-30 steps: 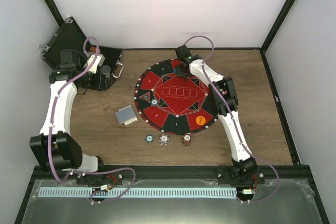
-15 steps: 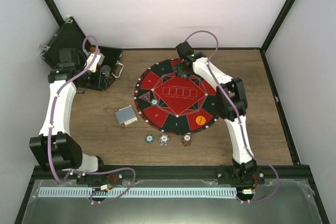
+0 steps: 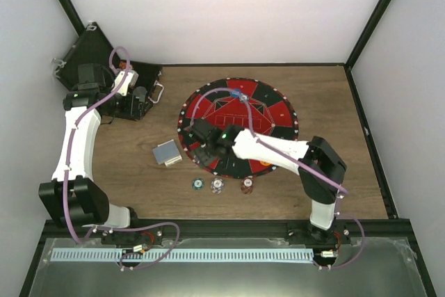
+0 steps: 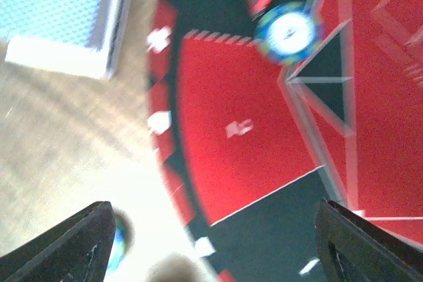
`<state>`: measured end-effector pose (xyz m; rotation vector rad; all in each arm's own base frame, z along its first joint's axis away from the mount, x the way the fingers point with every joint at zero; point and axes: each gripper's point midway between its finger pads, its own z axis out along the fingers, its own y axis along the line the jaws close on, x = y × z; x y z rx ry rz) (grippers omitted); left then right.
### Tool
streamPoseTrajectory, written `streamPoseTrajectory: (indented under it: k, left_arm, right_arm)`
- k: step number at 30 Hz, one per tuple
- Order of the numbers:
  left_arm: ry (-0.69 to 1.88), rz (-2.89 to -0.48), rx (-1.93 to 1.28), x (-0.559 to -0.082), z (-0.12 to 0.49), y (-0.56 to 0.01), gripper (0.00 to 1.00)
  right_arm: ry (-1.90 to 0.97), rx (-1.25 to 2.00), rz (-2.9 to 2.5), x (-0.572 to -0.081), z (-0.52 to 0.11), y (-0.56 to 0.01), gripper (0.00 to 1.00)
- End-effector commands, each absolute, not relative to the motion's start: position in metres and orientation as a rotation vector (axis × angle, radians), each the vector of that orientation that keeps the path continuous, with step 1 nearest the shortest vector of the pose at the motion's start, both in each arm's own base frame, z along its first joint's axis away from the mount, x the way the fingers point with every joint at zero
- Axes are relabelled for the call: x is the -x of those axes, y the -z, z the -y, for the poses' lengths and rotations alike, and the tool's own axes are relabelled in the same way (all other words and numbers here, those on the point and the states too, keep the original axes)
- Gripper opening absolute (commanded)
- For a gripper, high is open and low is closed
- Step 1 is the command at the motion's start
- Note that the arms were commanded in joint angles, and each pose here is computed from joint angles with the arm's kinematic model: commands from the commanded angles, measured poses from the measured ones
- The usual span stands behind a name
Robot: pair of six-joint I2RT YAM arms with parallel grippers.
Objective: Distribute texas hold em gaming equipment
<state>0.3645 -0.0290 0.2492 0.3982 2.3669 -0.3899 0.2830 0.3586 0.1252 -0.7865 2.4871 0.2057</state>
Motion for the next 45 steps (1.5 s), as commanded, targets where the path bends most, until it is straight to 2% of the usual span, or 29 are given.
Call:
streamPoseTrajectory:
  k: [1,9,18,37,45]
  left_arm:
    - [0.385,-2.333,-0.406,-0.362,0.029,-0.263,1.0]
    - [0.377,-2.333,-0.405,-0.362,0.028,-0.266,1.0]
    - [0.372,-2.333,-0.402,-0.362,0.027,-0.268,1.0]
    - [0.362,-2.33,-0.403,-0.363,0.026,-0.268,1.0]
    - [0.361,-2.33,-0.404,-0.363,0.026,-0.269,1.0]
  right_arm:
    - [-0.284,0.937,-2.504,-0.237,-0.384,-0.108,0.85]
    - [-0.342,1.16,-2.543,-0.185,-0.416,-0.061,0.87]
    - [-0.319,1.21,-2.576,-0.179,-0.42,-0.033,0.85]
    - [-0.219,1.253,-2.595,-0.168,-0.412,-0.016,0.62]
    - [-0.188,1.233,-2.567,-0.176,-0.412,-0.025,0.44]
